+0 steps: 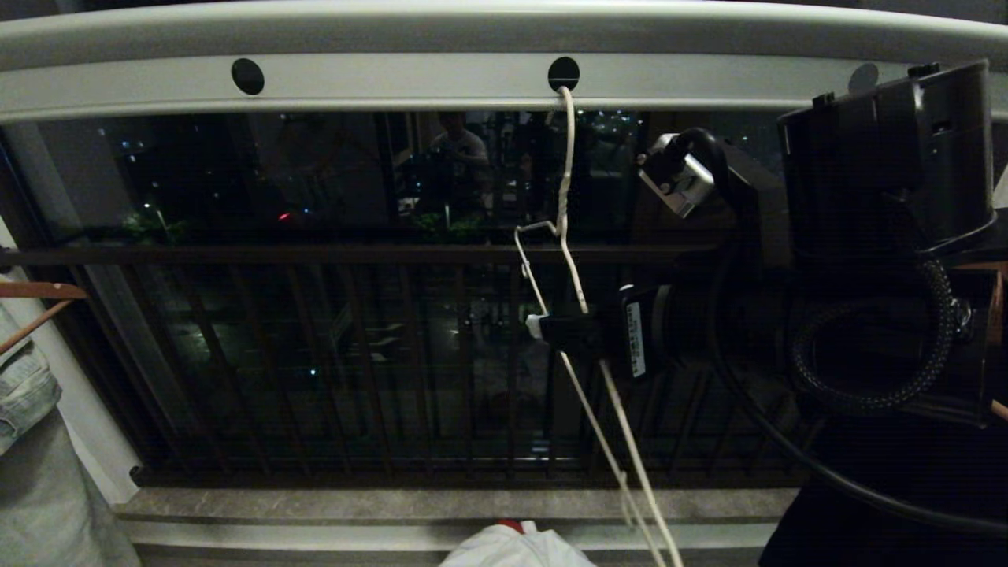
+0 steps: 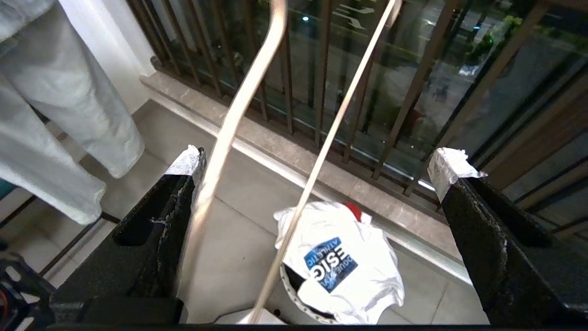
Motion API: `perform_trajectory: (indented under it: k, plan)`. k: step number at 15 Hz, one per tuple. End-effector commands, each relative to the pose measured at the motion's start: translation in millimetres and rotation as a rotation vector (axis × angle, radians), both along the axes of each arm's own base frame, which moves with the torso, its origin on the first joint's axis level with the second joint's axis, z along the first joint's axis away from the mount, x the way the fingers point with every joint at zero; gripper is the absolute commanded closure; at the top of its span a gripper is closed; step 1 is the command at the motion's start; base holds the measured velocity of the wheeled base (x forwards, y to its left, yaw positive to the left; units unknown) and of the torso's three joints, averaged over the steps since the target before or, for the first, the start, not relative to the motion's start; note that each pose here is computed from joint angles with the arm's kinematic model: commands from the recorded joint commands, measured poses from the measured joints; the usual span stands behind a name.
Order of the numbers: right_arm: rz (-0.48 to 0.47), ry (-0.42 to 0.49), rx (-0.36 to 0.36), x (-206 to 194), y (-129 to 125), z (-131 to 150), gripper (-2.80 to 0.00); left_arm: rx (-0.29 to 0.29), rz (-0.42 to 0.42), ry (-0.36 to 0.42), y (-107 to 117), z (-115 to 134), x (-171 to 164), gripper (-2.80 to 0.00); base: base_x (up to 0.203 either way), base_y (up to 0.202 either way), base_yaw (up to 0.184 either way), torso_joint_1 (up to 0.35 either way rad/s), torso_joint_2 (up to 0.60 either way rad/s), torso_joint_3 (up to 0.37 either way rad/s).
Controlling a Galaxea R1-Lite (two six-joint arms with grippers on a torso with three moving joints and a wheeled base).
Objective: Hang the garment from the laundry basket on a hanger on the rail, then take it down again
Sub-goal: Pick up the clothes rack on the clothesline
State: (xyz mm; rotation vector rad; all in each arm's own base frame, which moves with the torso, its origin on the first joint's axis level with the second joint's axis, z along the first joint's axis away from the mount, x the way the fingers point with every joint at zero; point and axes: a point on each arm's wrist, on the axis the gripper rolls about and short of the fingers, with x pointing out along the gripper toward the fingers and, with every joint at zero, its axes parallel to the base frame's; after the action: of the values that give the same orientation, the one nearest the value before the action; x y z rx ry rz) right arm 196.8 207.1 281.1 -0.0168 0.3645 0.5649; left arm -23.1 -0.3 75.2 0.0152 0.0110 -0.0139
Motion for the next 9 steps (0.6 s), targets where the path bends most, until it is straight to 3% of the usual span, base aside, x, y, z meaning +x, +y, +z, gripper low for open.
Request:
perform_trajectory:
  k: [1,9]
  plan:
    - [-0.004,-0.004,-0.003,-0.9,-1.9,0.4,-2.80,0.000,0.000,0.000,0.0,0.0,0.0,0.00,0.000,0.000,0.000,0.000,0.00,0.000]
    - [-0.027,-0.006,-0.024,-2.7,-5.9,-2.5,-2.80,0.000,0.000,0.000,0.0,0.0,0.0,0.00,0.000,0.000,0.000,0.000,0.00,0.000]
